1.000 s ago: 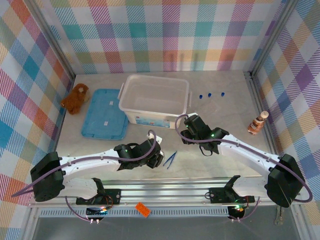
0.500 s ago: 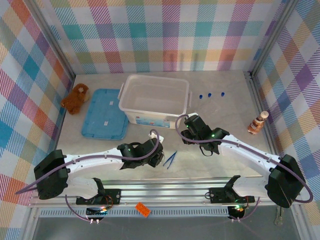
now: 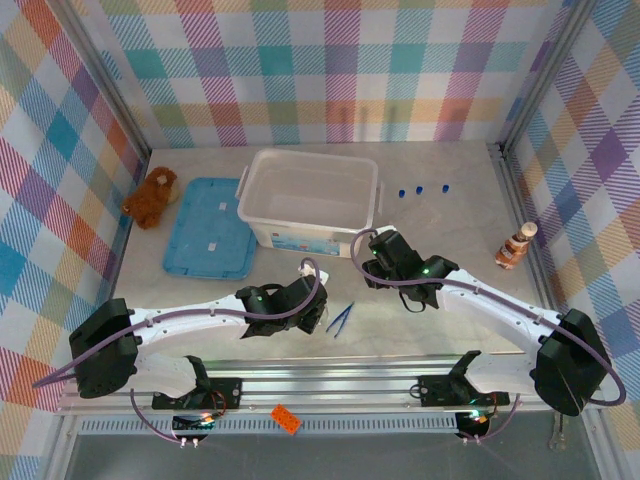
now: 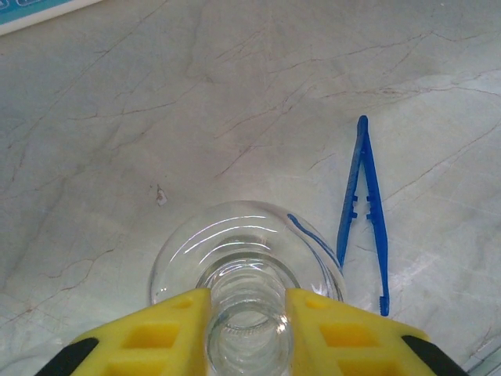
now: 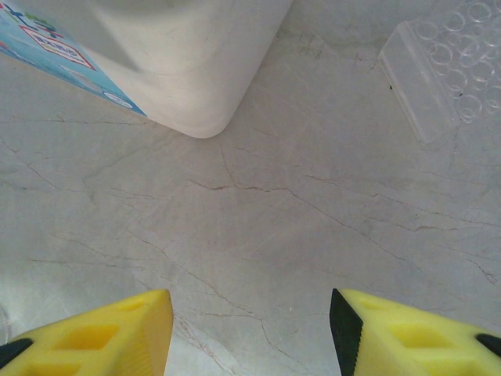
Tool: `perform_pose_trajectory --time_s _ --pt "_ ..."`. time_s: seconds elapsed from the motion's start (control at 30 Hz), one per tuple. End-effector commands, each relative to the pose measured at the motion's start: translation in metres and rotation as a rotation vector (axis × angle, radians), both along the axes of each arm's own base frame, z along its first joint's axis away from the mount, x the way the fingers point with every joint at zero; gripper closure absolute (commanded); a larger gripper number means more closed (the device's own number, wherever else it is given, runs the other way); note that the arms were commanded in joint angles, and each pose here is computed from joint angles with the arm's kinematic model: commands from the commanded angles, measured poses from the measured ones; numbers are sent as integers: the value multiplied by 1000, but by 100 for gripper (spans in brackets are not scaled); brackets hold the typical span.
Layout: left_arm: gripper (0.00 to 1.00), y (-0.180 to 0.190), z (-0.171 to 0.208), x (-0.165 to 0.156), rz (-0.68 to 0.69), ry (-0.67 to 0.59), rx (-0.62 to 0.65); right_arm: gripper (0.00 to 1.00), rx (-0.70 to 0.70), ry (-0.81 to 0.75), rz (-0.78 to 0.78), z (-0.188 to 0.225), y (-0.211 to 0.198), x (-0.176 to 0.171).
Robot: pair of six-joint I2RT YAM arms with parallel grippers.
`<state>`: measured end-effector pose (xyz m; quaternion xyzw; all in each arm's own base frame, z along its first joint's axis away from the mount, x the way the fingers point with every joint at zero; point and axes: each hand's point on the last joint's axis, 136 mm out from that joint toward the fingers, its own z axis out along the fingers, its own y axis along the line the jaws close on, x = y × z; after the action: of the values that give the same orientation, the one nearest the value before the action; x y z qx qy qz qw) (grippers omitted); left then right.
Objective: Organize the chemistry lab equipment
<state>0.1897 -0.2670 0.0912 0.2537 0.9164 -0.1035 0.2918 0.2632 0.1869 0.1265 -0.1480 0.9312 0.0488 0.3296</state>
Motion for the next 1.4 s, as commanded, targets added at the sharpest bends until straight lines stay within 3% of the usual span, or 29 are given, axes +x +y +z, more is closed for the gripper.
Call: perform_pose_trajectory --time_s 0.0,0.6,1.07,1.37 --pt "75 -3 6 4 14 -23 5 43 -4 -13 -4 1 -2 -1" --pt "85 -15 65 20 -1 -115 -49 44 0 -38 -17 8 -6 -1" --pt "87 -23 180 48 -3 -227 -144 45 -62 -40 -85 2 -18 5" --pt "88 -19 261 88 25 -341 -175 45 -24 -62 -83 15 -18 5"
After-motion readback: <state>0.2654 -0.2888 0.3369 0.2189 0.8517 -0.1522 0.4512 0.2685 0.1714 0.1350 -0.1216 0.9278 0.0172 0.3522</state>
